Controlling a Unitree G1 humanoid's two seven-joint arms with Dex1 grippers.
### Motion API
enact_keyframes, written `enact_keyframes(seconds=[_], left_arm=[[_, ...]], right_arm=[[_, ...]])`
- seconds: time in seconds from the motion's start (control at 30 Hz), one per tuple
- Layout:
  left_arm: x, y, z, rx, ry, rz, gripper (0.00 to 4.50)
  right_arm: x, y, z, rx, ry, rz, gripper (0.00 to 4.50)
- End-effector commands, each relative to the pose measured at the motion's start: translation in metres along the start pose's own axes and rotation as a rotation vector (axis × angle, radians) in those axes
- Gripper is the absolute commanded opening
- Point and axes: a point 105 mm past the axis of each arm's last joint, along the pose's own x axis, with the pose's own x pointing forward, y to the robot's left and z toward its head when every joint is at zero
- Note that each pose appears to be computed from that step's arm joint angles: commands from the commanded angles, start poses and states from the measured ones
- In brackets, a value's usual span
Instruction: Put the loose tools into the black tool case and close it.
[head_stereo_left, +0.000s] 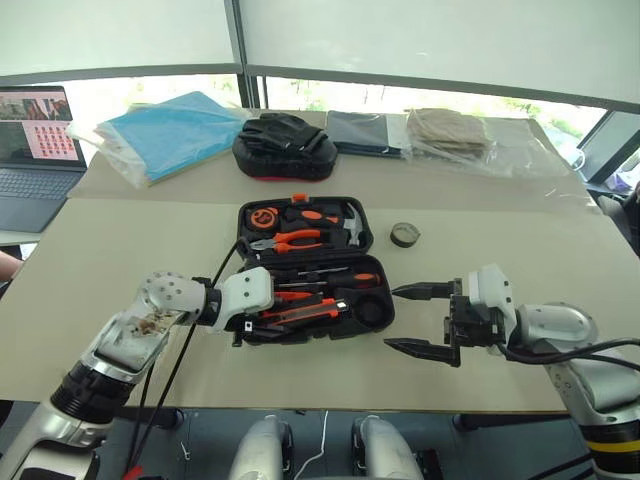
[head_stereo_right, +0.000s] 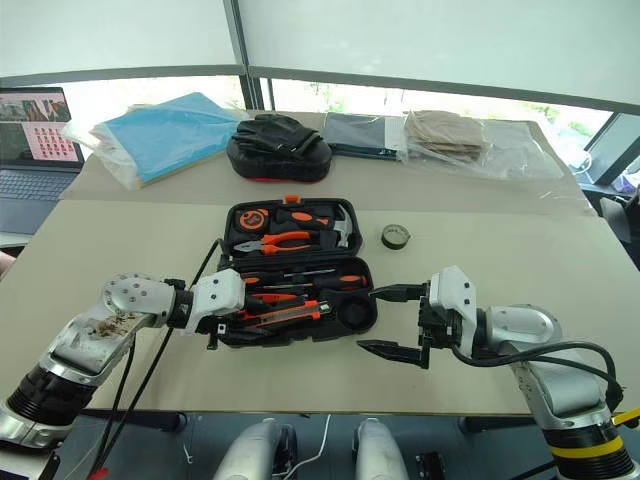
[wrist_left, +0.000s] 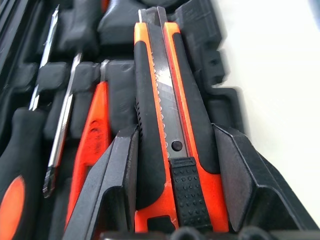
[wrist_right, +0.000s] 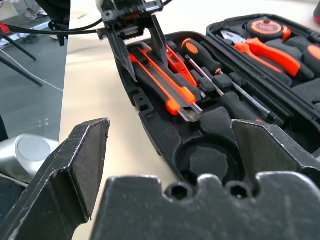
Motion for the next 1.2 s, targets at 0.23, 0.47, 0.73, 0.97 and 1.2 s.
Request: enact_keyframes(seconds=[0.23,0.47,0.73,0.97,1.2], left_arm=[[0.006,-0.017,-0.009,0.026,0.111,-0.149,1.76],[0.009,-0.016,-0.019,0.03,0.149,-0.19,1.76],[0.001,-0.004,0.013,0.032,-0.031,-0.203,4.23],[-0.03,0.015,0.05,0.039,-0.209,-0.206,4.23],[-0.015,0.016,0.035,0.097,-0.234,-0.108,2.76]], right_arm=[[-0.002,-0.004,0.017,-0.058,-0.035,-0.006,4.5],[0.0,-0.01,0.018,-0.064,-0.032,-0.014,4.5],[0.003,-0.015,0.018,-0.055,-0.038,-0.015,4.5],[0.001,-0.019,0.012,-0.037,-0.038,-0.022,4.5],[0.002,-0.022,0.01,-0.035,-0.058,-0.045,4.5]])
